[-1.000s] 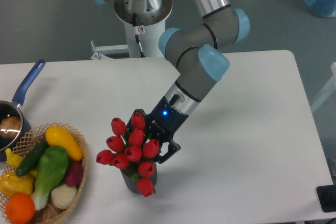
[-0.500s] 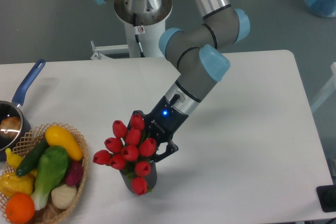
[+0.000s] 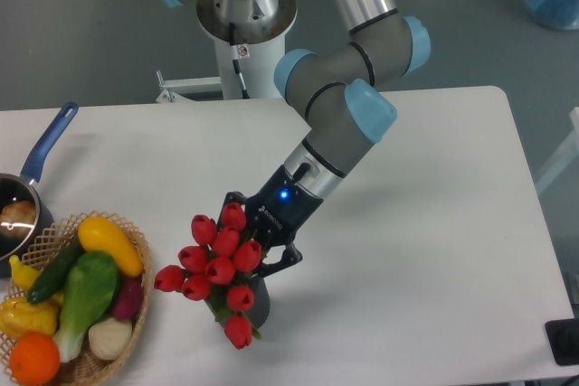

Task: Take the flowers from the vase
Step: 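Lift the gripped tulips straight up out of the grey vase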

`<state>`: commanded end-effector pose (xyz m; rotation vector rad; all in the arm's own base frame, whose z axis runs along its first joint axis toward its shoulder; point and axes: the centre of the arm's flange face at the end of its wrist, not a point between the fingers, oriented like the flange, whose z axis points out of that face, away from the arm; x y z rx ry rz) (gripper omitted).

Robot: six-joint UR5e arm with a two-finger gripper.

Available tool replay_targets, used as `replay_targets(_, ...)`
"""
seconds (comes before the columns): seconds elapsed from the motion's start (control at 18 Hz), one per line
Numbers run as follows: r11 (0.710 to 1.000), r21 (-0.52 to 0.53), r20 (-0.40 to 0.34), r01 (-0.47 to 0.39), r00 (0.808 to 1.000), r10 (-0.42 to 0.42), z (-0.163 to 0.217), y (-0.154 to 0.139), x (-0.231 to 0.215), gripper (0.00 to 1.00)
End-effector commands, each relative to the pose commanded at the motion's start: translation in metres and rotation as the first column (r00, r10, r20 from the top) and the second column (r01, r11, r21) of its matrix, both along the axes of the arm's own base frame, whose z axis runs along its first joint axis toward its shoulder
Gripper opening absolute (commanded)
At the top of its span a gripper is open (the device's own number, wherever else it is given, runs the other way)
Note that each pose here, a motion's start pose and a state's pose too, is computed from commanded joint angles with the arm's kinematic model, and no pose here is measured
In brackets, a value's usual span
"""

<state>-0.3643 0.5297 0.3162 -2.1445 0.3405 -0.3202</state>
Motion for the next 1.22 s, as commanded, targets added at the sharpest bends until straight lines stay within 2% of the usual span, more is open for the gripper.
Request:
replay_targets(0.33, 0.998, 0.069, 0.050, -0.005, 0.999, 0.001, 0.010, -0.008, -0.008, 0.43)
replay_targets(0.61, 0.997, 0.076, 0.052, -0.011, 0.999, 0.007, 0.014, -0.011, -0.009, 0.43)
replay_targets(0.89, 0.995, 0.088, 0.045, -0.038, 0.998, 0.034, 0.041, -0.023, -0.006, 0.43)
replay_targets(1.22, 0.986, 0.159, 0.064, -0.047, 0.997, 0.038, 0.062, -0.036, -0.012, 0.43)
